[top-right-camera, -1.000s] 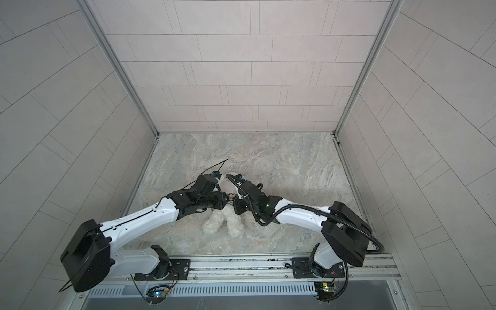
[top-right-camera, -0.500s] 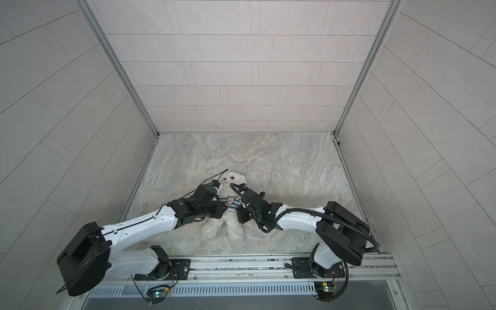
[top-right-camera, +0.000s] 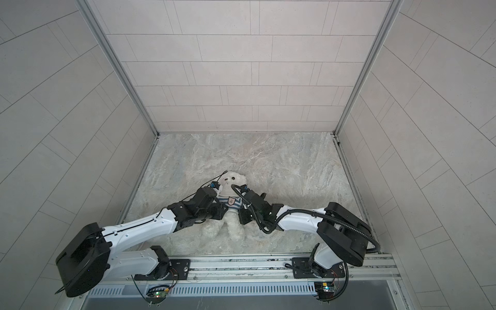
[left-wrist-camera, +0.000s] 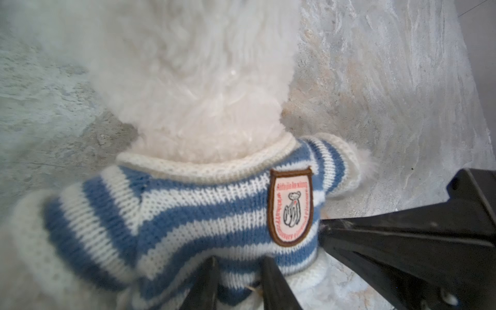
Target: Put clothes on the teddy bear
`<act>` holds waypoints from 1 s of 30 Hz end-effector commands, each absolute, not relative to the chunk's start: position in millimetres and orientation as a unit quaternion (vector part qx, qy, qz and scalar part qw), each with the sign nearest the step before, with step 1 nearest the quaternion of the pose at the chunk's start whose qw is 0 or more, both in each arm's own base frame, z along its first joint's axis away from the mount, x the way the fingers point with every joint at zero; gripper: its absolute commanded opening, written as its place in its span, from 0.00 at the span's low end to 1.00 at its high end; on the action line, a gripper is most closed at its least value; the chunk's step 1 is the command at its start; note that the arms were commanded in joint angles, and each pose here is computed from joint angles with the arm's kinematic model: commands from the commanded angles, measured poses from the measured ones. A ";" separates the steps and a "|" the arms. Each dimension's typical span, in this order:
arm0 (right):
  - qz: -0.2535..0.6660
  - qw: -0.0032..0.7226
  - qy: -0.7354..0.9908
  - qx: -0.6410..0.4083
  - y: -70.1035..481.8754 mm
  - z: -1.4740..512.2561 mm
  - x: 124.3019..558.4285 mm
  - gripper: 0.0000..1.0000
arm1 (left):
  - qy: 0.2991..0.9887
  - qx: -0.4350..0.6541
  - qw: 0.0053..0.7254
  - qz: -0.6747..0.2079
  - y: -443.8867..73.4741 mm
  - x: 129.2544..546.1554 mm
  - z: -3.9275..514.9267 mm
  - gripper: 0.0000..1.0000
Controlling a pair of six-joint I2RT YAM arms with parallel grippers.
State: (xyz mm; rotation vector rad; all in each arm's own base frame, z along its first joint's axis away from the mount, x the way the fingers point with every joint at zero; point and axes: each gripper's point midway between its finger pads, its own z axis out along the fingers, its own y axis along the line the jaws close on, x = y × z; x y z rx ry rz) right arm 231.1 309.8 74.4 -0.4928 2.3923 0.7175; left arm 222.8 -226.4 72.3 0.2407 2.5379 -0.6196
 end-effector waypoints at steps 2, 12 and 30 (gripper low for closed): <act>0.270 0.339 0.884 -0.174 306.8 106.4 241.4 0.04 | 0.940 0.084 0.250 -0.218 -215.6 213.2 68.9 0.36; 0.267 0.396 0.861 -0.175 293.7 139.1 252.9 0.20 | 0.924 0.071 0.290 -0.240 -210.8 230.8 110.2 0.44; 0.274 0.371 0.877 -0.135 270.1 130.9 279.0 0.79 | 0.916 -0.028 0.316 -0.244 -145.5 285.7 136.3 0.89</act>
